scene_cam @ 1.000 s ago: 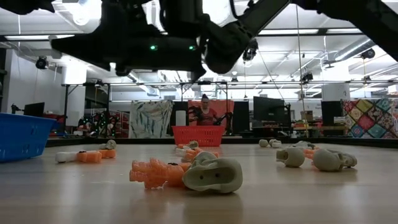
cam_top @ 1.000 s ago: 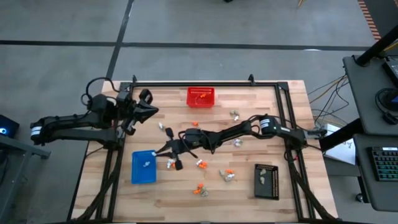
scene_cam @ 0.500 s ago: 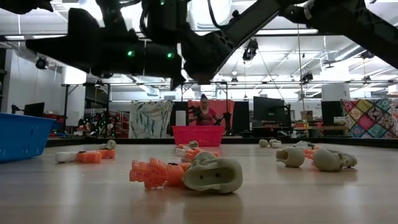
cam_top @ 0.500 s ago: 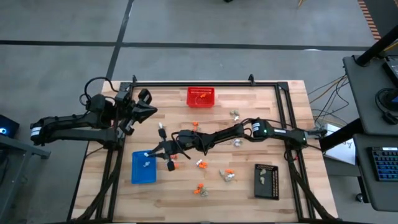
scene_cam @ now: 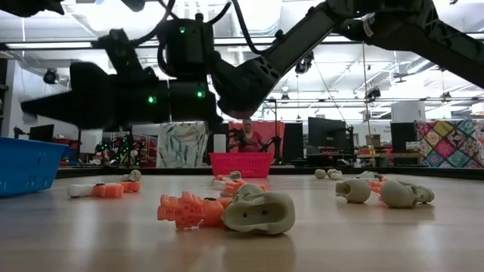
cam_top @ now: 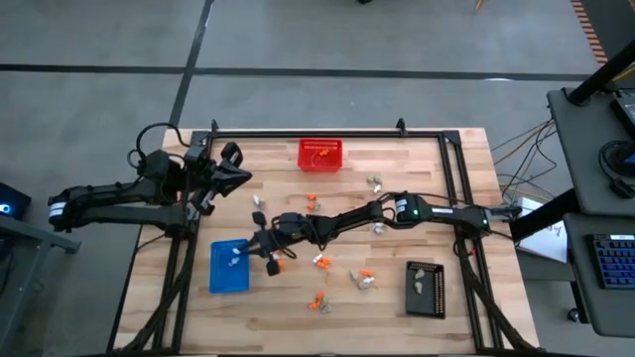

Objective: Sort Halloween decoration
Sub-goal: Put the white skeleton toy into the blue bin, then put the orange skeleton toy into the red bin

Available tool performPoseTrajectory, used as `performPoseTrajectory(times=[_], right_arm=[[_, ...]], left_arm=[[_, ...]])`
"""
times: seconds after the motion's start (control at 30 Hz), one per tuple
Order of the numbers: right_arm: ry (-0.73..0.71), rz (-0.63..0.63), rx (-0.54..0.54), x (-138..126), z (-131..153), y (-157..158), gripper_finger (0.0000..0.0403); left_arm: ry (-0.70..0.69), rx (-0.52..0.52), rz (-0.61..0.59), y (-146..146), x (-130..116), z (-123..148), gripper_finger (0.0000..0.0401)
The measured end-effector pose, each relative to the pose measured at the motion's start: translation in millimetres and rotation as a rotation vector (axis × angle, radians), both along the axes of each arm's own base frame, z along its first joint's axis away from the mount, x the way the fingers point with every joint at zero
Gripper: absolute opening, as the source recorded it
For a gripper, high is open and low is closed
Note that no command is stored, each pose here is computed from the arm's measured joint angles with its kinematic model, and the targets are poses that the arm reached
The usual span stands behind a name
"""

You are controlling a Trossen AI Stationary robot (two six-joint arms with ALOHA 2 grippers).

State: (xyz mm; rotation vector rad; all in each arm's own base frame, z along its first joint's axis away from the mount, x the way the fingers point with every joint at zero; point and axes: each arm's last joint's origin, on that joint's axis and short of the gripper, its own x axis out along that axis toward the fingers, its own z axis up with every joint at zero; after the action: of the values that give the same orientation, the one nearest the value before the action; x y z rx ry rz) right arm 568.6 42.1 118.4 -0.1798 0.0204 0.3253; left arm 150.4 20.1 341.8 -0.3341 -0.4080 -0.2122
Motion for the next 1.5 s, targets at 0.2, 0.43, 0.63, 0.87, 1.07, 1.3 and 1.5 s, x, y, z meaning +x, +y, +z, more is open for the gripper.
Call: performPoseTrajectory(times=[0.2,0.43,0.63,0.87,1.07,1.3,1.5], right_arm=[[0.036,0.000,0.000,0,-3,0,0.0028],[0.056,-0.001,-0.001,0,-5,0,0.0030],[0.060,-0.002,-0.001,0,-5,0,0.0061],[0.070,-0.029,0.026,0,-5,-1,0.0114],[0.063,-0.029,0.030,0,0,-1,0.0135],[0.070,-0.029,0.030,0,3,-1,0.0136],[0.162,-0.027,0.000,-6,34,-1,0.0125]], left_arm=[[-0.001,0.007,0.003,0,0,0,0.0000],[-0.003,0.018,0.009,0,0,0,0.0000],[-0.004,0.023,0.012,0,0,0,0.0000],[-0.003,0.023,0.012,0,0,0,0.0000],[-0.003,0.023,0.012,0,0,0,0.0000],[-0.002,0.023,0.012,0,0,0,0.0000],[0.016,-0.004,0.000,0,1,-1,0.0000]])
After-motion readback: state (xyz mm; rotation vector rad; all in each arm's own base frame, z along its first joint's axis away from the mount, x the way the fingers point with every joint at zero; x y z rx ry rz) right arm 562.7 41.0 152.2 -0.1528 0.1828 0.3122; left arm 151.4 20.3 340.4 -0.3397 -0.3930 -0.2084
